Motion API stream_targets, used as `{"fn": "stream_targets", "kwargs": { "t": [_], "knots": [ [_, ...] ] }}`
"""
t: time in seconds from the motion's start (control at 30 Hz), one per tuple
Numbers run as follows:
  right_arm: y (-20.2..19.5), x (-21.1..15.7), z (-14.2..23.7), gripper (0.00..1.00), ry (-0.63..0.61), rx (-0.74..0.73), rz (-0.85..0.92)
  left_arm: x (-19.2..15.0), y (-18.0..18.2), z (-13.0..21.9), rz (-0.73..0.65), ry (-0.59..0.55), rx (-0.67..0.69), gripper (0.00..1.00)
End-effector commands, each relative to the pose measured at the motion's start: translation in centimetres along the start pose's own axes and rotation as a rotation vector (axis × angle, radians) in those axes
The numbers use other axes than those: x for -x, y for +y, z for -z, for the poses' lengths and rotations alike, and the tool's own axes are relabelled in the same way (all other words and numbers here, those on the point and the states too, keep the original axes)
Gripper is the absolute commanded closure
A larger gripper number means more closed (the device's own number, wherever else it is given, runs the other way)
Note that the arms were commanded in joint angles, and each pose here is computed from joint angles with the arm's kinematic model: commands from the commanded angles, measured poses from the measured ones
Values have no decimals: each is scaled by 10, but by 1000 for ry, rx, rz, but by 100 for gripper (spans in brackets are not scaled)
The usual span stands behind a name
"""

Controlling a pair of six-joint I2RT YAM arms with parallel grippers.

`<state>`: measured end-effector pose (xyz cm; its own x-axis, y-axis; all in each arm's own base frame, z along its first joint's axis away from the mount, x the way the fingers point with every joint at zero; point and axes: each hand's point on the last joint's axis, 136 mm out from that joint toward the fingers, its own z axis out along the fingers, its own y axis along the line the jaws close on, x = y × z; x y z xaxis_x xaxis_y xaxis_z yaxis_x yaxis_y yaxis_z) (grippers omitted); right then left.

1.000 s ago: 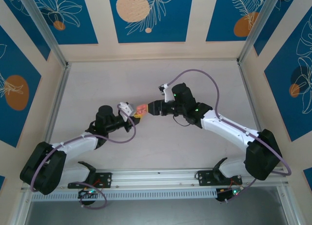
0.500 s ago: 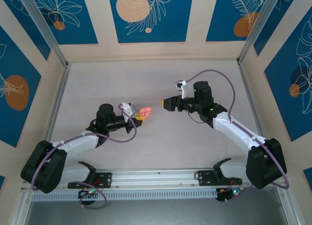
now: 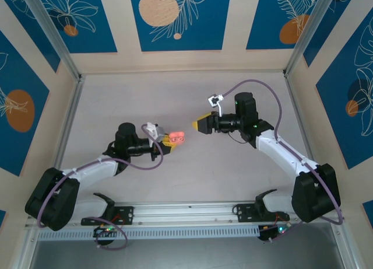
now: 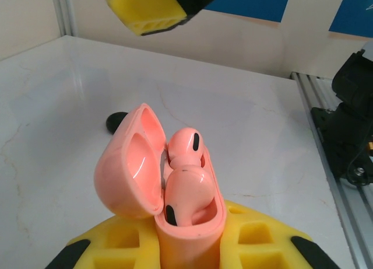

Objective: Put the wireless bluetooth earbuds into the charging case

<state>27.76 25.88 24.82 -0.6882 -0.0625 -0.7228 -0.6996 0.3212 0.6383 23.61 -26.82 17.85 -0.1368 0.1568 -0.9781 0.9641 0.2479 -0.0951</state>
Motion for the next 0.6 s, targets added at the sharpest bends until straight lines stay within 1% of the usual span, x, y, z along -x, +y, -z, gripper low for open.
{"fn": "stream_targets", "kwargs": {
  "t": [0.0,0.23,0.57],
  "knots": [
    [13,1,-3,32,39,74,21,17,-12,-4,-31,-39,-74,83],
    [17,0,-19,32,92,131,21,20,-15,-5,-31,-45,-95,83],
    [27,-16,-44,33,205,205,1,24,-17,-5,-36,-53,-100,82]
  ]
}}
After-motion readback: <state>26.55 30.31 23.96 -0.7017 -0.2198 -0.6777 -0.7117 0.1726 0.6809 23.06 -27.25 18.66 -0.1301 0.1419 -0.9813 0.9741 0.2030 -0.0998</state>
